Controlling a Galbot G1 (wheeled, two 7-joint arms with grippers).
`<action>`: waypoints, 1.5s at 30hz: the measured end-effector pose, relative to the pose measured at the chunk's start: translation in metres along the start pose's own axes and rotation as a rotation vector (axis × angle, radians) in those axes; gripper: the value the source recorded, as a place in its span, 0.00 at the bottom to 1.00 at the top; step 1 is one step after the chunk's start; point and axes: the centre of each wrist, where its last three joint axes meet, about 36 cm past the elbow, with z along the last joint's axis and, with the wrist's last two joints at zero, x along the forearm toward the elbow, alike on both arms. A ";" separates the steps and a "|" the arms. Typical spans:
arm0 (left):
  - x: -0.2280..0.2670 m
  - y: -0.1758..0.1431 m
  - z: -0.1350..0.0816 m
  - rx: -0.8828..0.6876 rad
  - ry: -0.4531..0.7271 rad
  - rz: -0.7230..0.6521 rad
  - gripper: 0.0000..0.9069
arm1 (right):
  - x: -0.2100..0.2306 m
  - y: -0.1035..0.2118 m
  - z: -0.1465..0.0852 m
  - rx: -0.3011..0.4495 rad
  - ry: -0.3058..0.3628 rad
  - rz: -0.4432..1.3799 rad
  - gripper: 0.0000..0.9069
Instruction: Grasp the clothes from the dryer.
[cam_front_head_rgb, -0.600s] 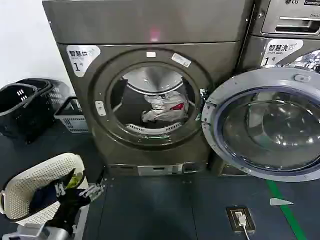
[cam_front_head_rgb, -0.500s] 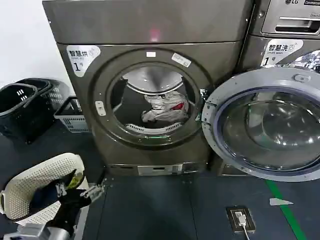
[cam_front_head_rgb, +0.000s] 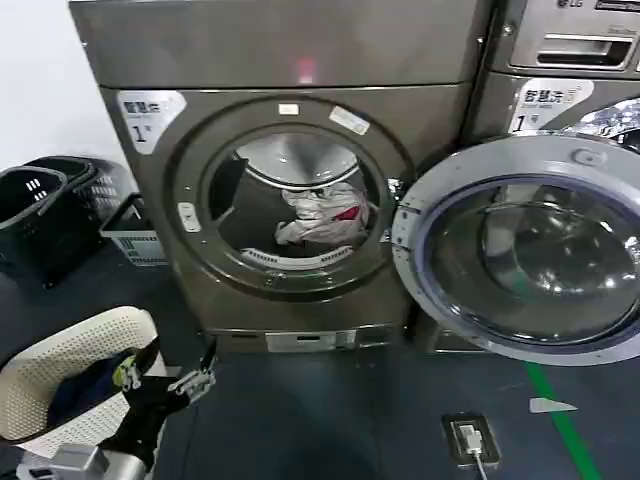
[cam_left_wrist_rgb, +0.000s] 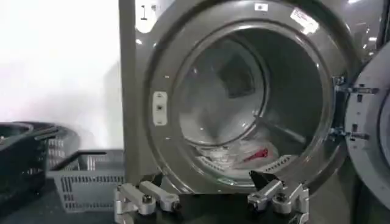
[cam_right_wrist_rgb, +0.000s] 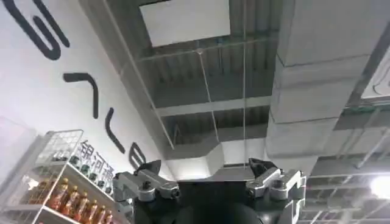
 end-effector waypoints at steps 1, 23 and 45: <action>0.000 0.000 0.000 0.000 0.000 0.000 1.00 | 0.000 0.000 0.000 0.000 0.000 0.000 1.00; 0.002 -0.001 0.001 -0.013 0.006 -0.001 1.00 | -0.002 -0.001 0.005 -0.017 -0.018 -0.005 1.00; -0.005 0.001 0.003 -0.010 -0.024 0.015 1.00 | 0.000 -0.002 0.003 -0.062 -0.019 0.028 1.00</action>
